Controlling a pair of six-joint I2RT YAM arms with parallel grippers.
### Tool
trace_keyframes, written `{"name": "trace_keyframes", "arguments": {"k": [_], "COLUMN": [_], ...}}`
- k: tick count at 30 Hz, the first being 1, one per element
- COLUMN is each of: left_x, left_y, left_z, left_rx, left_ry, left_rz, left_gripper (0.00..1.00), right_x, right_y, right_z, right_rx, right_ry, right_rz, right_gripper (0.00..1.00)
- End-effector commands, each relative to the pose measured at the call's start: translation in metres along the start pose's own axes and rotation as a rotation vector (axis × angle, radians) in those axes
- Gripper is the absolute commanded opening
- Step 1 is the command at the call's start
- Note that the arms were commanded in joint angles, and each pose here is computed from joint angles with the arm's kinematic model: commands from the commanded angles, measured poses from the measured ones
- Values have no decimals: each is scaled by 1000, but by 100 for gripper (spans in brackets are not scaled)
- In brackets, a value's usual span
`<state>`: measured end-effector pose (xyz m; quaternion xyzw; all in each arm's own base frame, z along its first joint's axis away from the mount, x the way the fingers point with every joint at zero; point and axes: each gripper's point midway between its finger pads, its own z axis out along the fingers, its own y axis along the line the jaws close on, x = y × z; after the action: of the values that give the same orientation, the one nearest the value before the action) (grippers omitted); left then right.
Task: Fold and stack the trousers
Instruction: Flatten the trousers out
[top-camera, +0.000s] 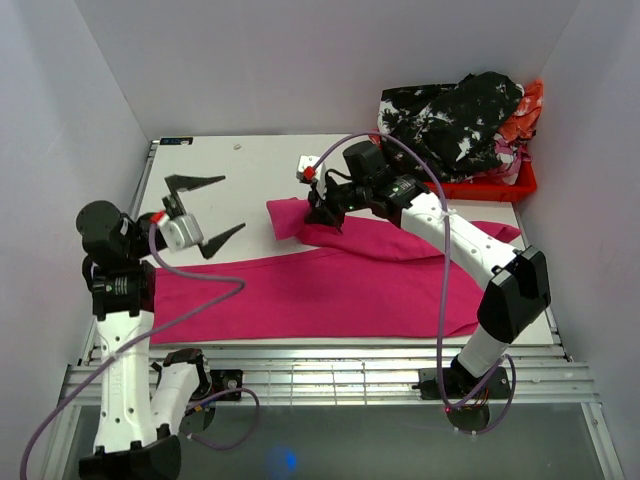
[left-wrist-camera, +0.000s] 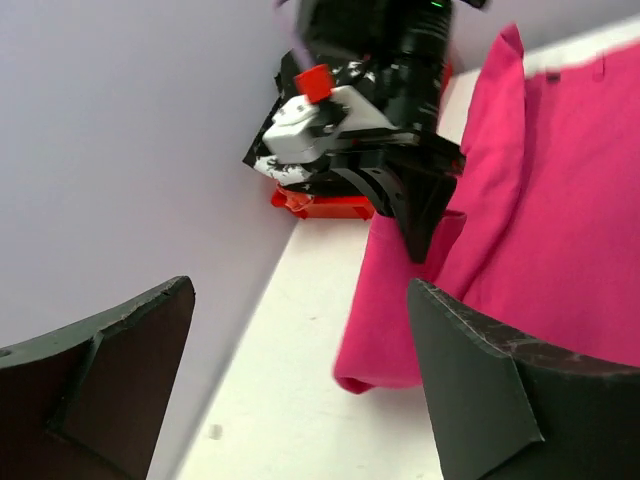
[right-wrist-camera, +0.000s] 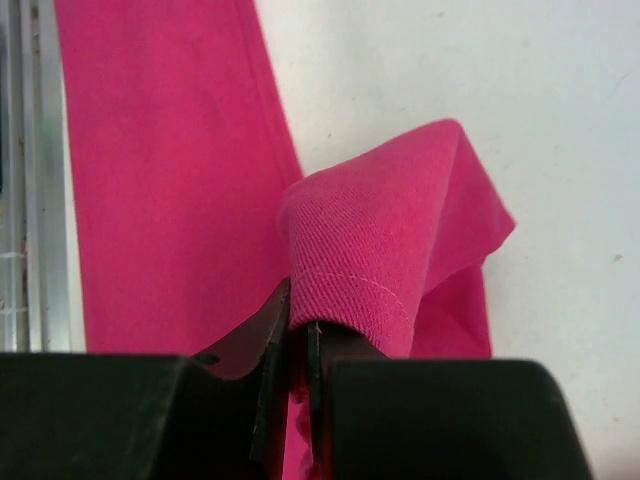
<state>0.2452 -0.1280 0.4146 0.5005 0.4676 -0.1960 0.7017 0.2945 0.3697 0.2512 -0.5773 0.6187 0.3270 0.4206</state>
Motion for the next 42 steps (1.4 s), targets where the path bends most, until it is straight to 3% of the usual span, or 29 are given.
{"name": "trace_keyframes", "arguments": {"k": [1, 4, 9, 13, 21, 26, 28, 29, 32, 33, 34, 35, 38, 41, 42], "left_x": [58, 62, 83, 93, 103, 119, 125, 126, 123, 125, 128, 128, 125, 118, 116], "left_y": [-32, -54, -85, -108, -135, -129, -127, -123, -114, -112, -111, -110, -110, -102, -95], "left_z": [-1, 0, 7, 21, 52, 78, 87, 90, 92, 91, 89, 87, 80, 76, 77], "left_rx": [127, 189, 262, 341, 467, 438, 415, 396, 359, 346, 331, 320, 272, 198, 161], "left_ry": [45, 1, -39, -79, -117, -42, 11, 31, 65, 82, 106, 114, 129, 136, 147], "left_rz": [236, 252, 478, 576, 632, 609, 595, 558, 535, 502, 493, 484, 432, 366, 329], "left_gripper": [98, 98, 95, 94, 96, 89, 82, 65, 29, 9, 0, 0, 0, 0, 0], "right_x": [-10, -17, -16, -23, -34, -38, -35, -34, -35, -33, -31, -26, -11, 26, 45], "right_y": [21, 39, 66, 79, 102, 109, 111, 111, 94, 84, 67, 57, 7, -46, -54], "right_z": [-4, -6, -10, -13, -10, -11, -12, -12, -14, -18, -28, -34, -73, -128, -141], "right_rx": [-97, -153, -265, -306, -344, -354, -350, -345, -252, -214, -163, -135, 35, 228, 270], "right_ry": [-4, -29, -26, -28, -5, -5, 3, 4, 32, 47, 50, 56, 49, 91, 120], "right_rz": [2, -14, -88, -146, -302, -352, -360, -358, -306, -286, -256, -230, -112, 10, 56], "right_gripper": [8, 8, 8, 8, 8, 8, 8, 8, 15, 23, 26, 31, 72, 76, 71]}}
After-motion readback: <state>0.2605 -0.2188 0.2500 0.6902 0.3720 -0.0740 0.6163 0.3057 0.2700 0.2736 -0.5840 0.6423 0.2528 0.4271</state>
